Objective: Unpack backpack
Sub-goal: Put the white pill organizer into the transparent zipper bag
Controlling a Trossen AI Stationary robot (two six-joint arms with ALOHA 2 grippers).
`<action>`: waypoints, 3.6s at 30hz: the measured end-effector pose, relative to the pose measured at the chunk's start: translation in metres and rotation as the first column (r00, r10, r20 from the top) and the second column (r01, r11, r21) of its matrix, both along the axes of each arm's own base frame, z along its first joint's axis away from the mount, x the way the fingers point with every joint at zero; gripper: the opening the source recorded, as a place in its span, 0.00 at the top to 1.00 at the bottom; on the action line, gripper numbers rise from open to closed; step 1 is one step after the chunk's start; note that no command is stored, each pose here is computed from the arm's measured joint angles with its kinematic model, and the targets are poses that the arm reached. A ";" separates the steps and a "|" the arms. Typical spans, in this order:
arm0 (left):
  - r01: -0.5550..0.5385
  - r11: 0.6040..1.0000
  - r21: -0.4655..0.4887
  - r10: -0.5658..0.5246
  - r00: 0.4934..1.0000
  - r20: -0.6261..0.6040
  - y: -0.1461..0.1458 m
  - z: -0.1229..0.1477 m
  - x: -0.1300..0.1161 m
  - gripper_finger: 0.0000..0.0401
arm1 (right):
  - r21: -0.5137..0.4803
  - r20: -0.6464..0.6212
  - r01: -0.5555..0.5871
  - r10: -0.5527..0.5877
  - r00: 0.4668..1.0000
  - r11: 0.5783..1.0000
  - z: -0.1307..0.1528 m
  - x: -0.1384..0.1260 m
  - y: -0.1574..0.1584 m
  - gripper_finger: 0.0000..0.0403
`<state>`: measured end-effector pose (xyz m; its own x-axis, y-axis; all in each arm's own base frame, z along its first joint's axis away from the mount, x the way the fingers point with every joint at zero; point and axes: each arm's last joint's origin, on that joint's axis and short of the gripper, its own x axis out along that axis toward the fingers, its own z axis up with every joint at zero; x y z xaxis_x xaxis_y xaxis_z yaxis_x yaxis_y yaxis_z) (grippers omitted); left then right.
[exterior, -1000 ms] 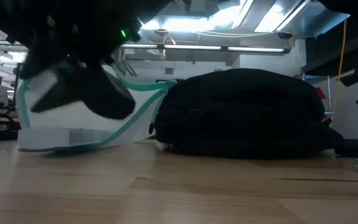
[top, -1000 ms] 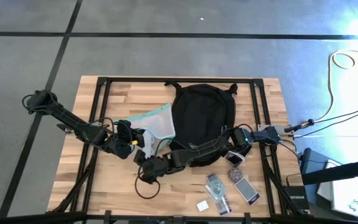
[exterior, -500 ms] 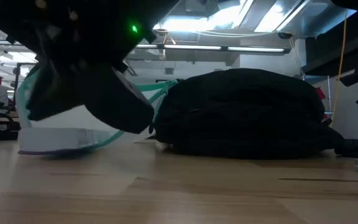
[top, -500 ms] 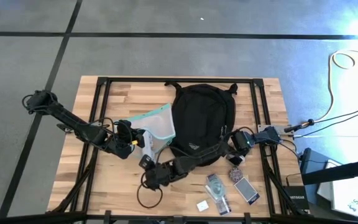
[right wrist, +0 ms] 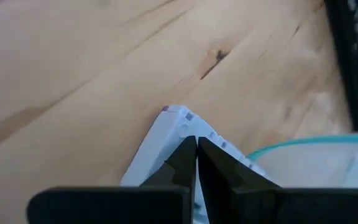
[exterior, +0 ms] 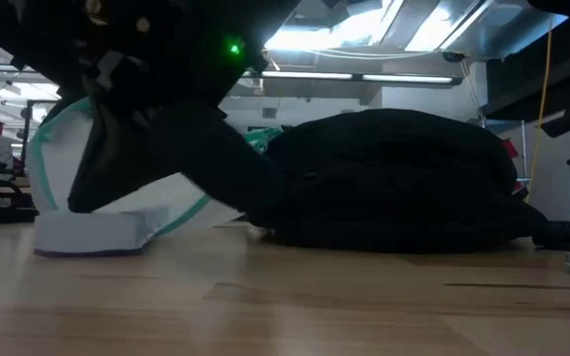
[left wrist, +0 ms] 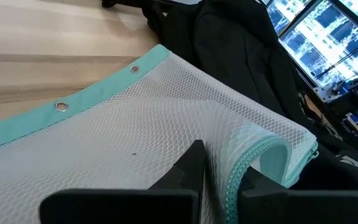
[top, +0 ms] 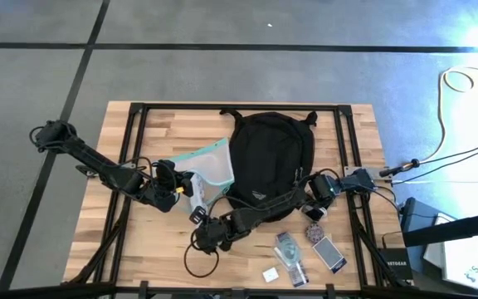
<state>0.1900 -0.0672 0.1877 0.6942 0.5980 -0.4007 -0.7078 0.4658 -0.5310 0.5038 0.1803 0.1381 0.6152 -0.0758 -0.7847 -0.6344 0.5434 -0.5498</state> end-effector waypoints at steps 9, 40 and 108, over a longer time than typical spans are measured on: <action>0.000 1.000 0.000 0.000 1.000 0.000 0.000 0.000 0.000 1.00 | -0.009 0.056 0.109 -0.109 0.993 0.994 0.012 0.011 -0.020 1.00; -0.005 1.000 -0.006 0.005 1.000 -0.003 0.001 -0.001 0.001 1.00 | 0.325 -0.116 0.313 -0.291 0.950 0.892 -0.001 -0.011 -0.005 1.00; 0.175 0.939 -0.296 -0.114 0.971 0.212 -0.018 0.011 0.011 1.00 | -0.041 0.304 0.770 -0.726 0.617 0.637 0.017 -0.022 -0.062 1.00</action>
